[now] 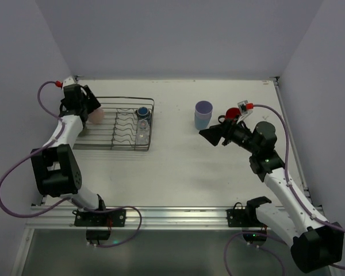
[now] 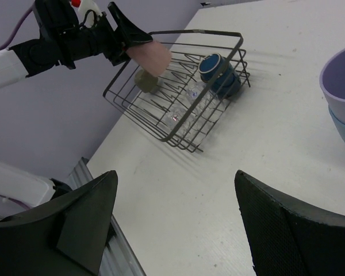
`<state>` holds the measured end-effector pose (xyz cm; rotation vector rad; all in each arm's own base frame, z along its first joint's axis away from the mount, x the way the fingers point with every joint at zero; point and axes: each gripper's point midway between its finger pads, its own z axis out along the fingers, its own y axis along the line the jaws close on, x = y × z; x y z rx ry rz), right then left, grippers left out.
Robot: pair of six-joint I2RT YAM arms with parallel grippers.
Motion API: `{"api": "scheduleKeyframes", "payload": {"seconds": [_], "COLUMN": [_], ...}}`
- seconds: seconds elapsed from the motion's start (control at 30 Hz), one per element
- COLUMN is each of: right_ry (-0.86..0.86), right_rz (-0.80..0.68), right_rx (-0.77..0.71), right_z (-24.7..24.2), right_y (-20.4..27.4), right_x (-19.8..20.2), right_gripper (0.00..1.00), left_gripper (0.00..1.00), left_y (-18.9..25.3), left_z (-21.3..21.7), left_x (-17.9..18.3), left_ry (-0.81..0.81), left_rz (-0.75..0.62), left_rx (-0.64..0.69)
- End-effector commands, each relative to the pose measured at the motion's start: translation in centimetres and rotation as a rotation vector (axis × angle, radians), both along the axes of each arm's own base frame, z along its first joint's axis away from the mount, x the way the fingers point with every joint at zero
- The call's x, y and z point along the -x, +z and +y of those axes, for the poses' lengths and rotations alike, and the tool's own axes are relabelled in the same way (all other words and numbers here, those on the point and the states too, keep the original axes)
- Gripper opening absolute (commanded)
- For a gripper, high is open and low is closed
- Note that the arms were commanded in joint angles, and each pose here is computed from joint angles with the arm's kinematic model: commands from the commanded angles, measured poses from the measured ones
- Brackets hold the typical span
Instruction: Unload the cups from the dish rack
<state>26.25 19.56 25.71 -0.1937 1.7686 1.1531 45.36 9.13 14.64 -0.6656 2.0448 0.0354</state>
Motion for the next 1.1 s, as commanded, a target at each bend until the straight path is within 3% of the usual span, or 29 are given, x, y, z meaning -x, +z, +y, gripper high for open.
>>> {"api": "scheduleKeyframes", "payload": {"seconds": [0.0, 0.33, 0.63, 0.8, 1.07], "right_ry": [0.003, 0.086, 0.136, 0.143, 0.116], "right_rz": [-0.076, -0.038, -0.047, -0.007, 0.069], "right_rx": [-0.04, -0.221, -0.358, -0.388, -0.397], "right_z": [0.5, 4.6, 8.7, 10.3, 11.4], "right_y": [4.4, 7.1, 9.4, 8.5, 6.4], "right_x": [0.5, 2.2, 3.8, 3.0, 1.8], "right_gripper": [0.84, 0.84, 0.83, 0.82, 0.8], "left_gripper": [0.12, 0.04, 0.05, 0.05, 0.06], "left_y": [5.7, 11.0, 16.5, 18.0, 19.8], "left_z": [-1.0, -7.3, -18.0, -23.7, -28.8], "left_x": [-0.1, 6.5, 12.5, 15.2, 18.4], "left_ry": [-0.013, -0.166, -0.483, -0.665, -0.853], "left_rz": [-0.161, -0.337, -0.489, -0.552, -0.609], "left_rx": [0.056, 0.277, 0.503, 0.688, 0.831]}}
